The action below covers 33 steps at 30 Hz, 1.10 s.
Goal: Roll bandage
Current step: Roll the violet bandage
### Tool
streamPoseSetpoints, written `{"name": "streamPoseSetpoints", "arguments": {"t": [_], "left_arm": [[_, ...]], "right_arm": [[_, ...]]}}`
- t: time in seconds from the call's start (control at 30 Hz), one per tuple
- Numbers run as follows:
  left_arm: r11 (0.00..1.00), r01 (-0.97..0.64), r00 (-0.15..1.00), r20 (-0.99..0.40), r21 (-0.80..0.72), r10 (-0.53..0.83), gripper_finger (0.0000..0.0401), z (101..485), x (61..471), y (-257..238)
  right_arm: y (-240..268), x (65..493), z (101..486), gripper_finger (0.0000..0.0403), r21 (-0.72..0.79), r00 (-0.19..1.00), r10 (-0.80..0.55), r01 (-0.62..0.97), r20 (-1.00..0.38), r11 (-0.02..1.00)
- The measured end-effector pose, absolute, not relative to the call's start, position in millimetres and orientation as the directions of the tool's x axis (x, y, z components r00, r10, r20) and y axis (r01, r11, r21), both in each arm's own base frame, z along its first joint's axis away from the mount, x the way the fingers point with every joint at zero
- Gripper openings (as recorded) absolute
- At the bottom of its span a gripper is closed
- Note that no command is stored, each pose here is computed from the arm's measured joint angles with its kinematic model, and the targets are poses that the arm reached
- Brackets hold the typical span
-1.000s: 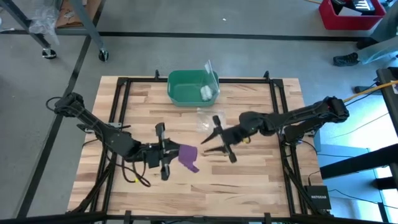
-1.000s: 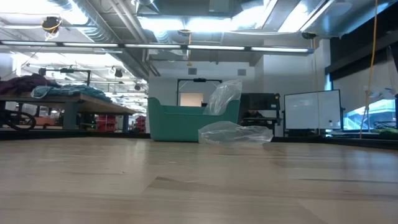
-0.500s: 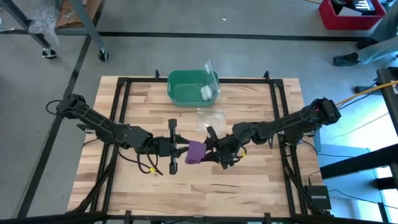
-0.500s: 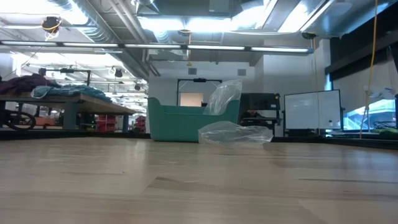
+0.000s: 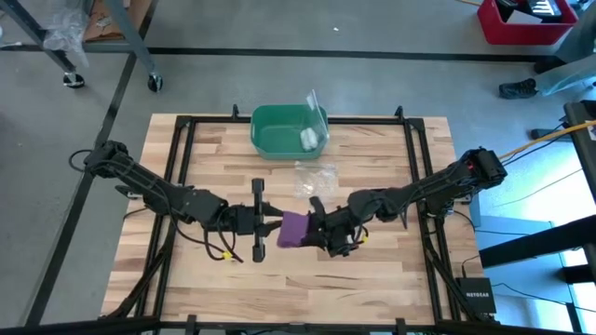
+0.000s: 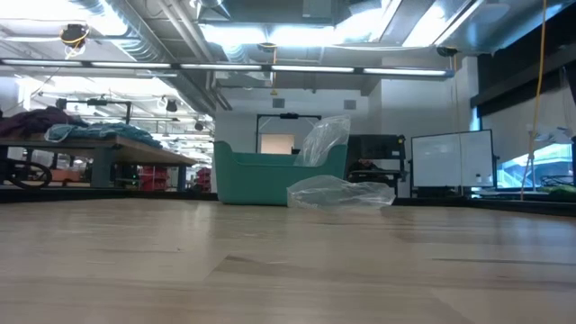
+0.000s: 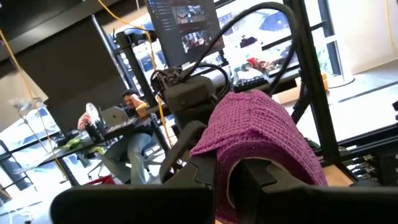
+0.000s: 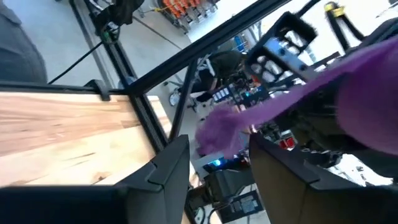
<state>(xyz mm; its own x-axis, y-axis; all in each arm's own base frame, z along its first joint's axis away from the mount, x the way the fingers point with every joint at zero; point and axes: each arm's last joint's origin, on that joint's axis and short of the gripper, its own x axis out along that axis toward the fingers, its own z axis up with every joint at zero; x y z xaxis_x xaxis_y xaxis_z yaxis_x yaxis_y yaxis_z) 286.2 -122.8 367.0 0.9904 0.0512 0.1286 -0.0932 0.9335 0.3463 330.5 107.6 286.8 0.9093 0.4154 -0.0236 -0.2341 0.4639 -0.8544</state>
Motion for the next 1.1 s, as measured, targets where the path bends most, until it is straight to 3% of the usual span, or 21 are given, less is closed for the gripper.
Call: {"name": "streamPoseSetpoints", "arguments": {"t": [0.4, 0.53, 0.77, 0.9, 1.1], "left_arm": [[0.934, -0.098, 0.99, 0.128, 0.345, 0.057, 0.0015, 367, 287, -121], [0.934, -0.098, 0.99, 0.128, 0.344, 0.057, 0.0015, 367, 287, -121], [0.934, -0.1, 0.99, 0.125, 0.342, 0.06, 0.0015, 367, 286, -123], [0.927, -0.144, 0.984, 0.152, 0.346, 0.096, 0.0015, 373, 277, -130], [0.906, -0.204, 0.974, 0.167, 0.372, 0.151, 0.0015, 378, 267, -138]], "right_arm": [[112, 331, 287, 0.0165, -0.856, 0.905, 0.425, -0.219, 0.001, 0.468], [114, 335, 281, 0.0128, -0.855, 0.904, 0.428, -0.228, -0.008, 0.465], [118, 336, 271, 0.0012, -0.842, 0.93, 0.363, -0.246, -0.065, 0.48], [127, 331, 268, 0.0015, -0.811, 0.959, 0.254, -0.244, -0.122, 0.532], [146, 320, 259, 0.0008, -0.784, 0.951, 0.216, -0.305, -0.221, 0.54]]}}
